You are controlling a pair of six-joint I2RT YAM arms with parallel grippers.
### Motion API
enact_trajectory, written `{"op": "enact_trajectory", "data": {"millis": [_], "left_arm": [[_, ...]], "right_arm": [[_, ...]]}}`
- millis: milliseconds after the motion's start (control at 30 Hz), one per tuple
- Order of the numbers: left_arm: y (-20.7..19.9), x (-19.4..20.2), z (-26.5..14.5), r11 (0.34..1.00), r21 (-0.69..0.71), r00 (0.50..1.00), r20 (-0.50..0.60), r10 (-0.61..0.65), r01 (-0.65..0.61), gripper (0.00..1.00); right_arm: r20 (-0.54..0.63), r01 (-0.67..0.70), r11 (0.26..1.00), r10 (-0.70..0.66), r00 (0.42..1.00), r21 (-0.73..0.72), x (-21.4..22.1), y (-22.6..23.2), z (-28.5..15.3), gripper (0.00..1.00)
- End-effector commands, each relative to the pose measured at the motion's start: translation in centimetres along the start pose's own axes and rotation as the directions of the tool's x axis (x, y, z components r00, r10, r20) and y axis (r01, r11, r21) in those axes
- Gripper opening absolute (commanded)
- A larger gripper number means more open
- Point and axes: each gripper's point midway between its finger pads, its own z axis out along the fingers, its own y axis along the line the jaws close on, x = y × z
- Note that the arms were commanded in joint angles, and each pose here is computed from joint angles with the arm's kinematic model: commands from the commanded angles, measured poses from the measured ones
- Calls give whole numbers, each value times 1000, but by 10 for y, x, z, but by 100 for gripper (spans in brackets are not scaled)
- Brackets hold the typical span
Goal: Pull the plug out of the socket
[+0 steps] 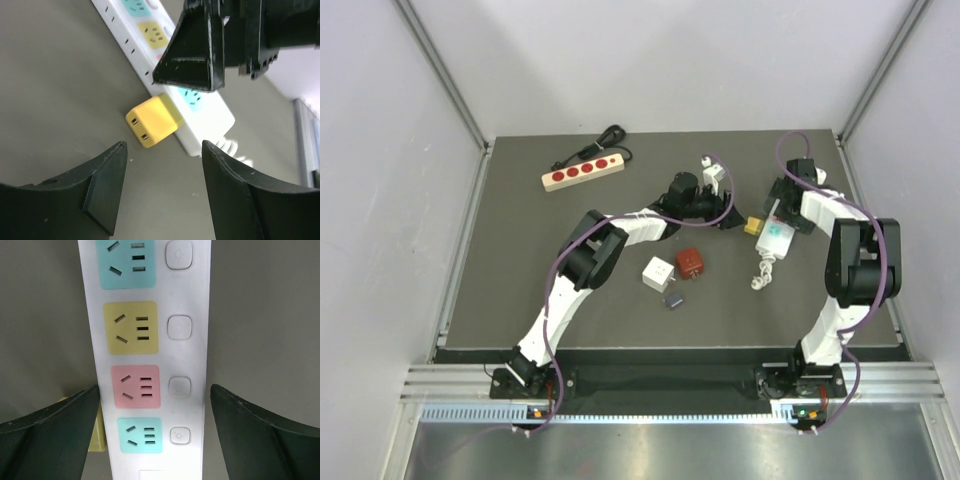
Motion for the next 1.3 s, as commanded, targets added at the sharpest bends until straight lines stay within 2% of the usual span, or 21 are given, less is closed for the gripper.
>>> {"op": "enact_trajectory", "data": {"millis": [0,200,467,567,600,667,700,767,800,867,900,1000,1267], "left_arm": [[-4,-13,-3,986,26,987,-11,163,-163,66],[-5,-13,-10,977,10,976,-31,214,-214,66],[-11,-12,-7,986,45,986,-41,163,-161,66],[-15,-13,-5,986,69,987,-45,152,-149,66],[-16,-12,-5,987,77,988,-51,146,-142,66],[-17,-12,-4,988,82,989,-55,136,-132,66],[-16,-10,-4,988,87,990,-58,131,-126,66],[-19,-11,-3,989,99,991,-59,118,-111,66],[-19,-10,-2,989,106,992,-62,110,-103,66],[-22,-8,0,988,135,993,-75,89,-78,66],[-17,-1,1,990,129,993,-94,66,-54,66],[-11,-1,4,990,139,995,-99,2,12,66],[-15,-9,7,956,240,986,-58,-157,166,67]], "right_arm": [[38,-3,1000,3,999,-2,-19,-1,1,90],[24,12,1000,-12,1000,15,-15,-5,6,89],[6,18,999,-19,1000,30,-12,-5,15,85],[9,15,1000,-15,1000,26,-11,-5,18,80],[6,16,1000,-17,1000,24,-10,-5,19,73],[10,14,1000,-14,1000,18,-9,-5,20,66],[16,11,1000,-11,1000,13,-10,-5,19,57],[19,7,1000,-7,1000,1,-7,-4,21,51],[23,7,1000,-7,1000,-8,-8,-4,21,43],[21,2,1000,-2,1000,-25,-5,-3,23,34],[24,3,999,-2,1000,-32,-4,-2,22,23],[38,5,996,-1,999,-91,-3,3,20,0],[76,-7,978,24,997,-210,-4,11,10,0]]}}
